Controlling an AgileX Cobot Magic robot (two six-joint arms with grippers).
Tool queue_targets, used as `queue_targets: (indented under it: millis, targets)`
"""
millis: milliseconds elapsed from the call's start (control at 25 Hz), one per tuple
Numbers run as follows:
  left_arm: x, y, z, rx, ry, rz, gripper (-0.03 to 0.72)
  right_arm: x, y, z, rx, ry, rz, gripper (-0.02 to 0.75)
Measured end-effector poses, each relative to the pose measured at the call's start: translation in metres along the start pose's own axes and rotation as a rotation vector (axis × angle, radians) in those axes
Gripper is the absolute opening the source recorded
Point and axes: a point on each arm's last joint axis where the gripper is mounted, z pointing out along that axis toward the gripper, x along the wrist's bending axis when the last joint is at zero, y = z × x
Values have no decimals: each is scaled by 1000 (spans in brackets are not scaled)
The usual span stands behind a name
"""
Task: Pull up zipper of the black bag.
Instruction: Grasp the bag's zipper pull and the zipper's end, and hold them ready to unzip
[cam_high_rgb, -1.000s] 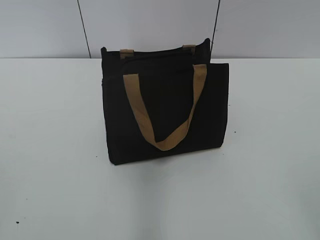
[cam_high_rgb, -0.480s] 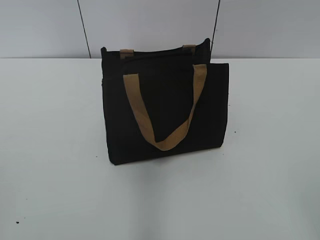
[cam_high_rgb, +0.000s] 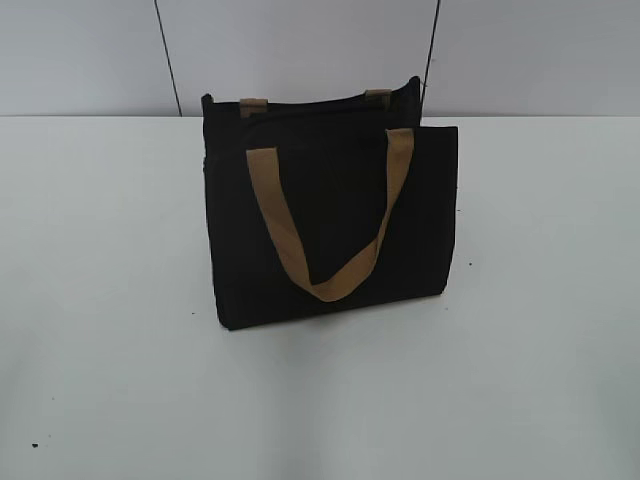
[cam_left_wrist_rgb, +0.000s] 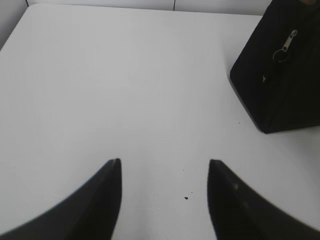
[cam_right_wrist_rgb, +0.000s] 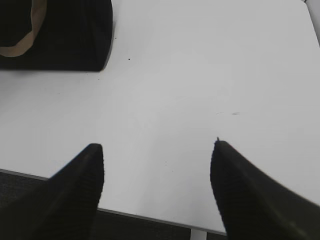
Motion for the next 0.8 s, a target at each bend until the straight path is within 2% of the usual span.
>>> queue_targets:
  millis: [160,240,400,600,680,800]
  targets:
    - [-4,25,20,-13,-71,45,507,0,0,0,0,1,0,511]
    - [-6,41,36,-38,-107,42,507,0,0,0,0,1,0,511]
    - [-7,62,80,-9,-171,43,507,0,0,0,0,1,0,511]
    - [-7,70,142,64,-245,144,507,0,0,0,0,1,0,511]
    - [-7,69,165,82,-281,125,507,0,0,0,0,1,0,511]
    - [-5,70,194,85,-341,141,507,0,0,0,0,1,0,511]
